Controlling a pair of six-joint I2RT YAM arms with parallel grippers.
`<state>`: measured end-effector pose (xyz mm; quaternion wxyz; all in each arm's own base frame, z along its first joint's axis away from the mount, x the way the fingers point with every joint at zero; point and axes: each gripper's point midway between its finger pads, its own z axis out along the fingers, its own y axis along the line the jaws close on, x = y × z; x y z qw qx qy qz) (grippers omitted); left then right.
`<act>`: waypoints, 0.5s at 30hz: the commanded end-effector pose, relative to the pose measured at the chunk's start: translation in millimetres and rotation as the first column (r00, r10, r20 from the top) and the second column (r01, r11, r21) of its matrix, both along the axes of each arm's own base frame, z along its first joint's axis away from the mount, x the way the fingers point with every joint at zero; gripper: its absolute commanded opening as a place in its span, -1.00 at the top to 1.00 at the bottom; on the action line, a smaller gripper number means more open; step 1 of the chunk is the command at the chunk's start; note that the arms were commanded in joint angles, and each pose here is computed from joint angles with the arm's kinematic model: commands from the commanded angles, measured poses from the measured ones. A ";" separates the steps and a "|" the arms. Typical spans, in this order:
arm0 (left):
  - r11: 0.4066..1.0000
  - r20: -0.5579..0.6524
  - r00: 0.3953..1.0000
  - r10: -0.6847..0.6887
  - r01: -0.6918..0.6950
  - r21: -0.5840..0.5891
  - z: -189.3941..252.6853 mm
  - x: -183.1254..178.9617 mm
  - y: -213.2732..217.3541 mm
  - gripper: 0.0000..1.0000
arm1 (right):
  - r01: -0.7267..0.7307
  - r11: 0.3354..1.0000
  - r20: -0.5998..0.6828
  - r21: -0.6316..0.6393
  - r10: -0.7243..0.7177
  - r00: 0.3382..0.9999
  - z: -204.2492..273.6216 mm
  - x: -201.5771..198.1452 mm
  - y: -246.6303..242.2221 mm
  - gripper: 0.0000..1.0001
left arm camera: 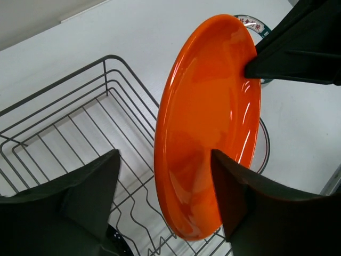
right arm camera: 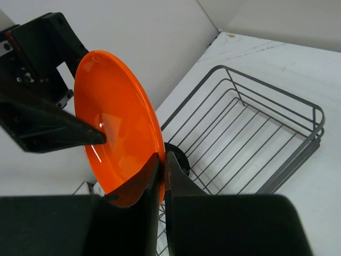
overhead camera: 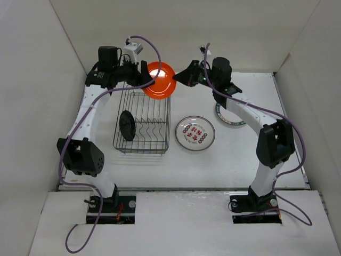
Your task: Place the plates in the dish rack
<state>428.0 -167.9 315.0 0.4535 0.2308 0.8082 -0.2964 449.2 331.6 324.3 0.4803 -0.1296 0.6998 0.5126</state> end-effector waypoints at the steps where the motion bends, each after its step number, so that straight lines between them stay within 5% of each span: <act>1: 0.997 0.098 0.994 -0.051 0.056 -0.048 34.3 -14.6 -6.6 -0.22 | -0.041 0.998 0.109 0.040 0.036 0.993 30.8 -9.0 6.6 1.00; 2: 0.997 0.089 0.995 -0.046 0.051 -0.056 34.6 -18.2 -6.5 0.07 | -0.041 0.998 0.118 0.043 0.036 0.992 32.7 -8.9 6.6 1.00; 5: 0.996 0.088 0.995 -0.054 0.059 -0.060 35.1 -19.4 -7.6 0.47 | -0.064 0.996 0.126 0.056 0.057 0.990 36.7 -16.4 16.2 1.00; 6: 0.996 0.088 0.995 -0.054 0.059 -0.060 35.1 -19.4 -7.6 0.92 | -0.065 0.996 0.134 0.060 0.056 0.989 38.6 -16.4 16.3 1.00; 8: 0.997 0.067 0.997 -0.046 0.050 -0.055 31.0 -20.9 -6.1 1.00 | -0.075 0.995 0.134 0.060 0.067 0.989 38.6 -20.1 20.9 0.92; 9: 0.998 0.078 0.996 -0.035 0.039 -0.058 37.4 -24.0 -4.7 1.00 | -0.084 0.995 0.125 0.055 0.076 0.989 35.1 -19.0 22.9 0.41; 10: 0.999 0.082 0.996 -0.016 0.020 -0.050 37.7 -25.8 -1.5 1.00 | -0.083 0.995 0.111 0.049 0.077 0.991 32.0 -19.1 22.8 -0.99; 15: 0.940 0.168 0.934 0.317 -0.333 0.076 47.1 -46.1 59.2 1.00 | 0.185 0.979 0.013 -0.086 -0.185 0.983 -6.0 11.8 -13.1 -1.00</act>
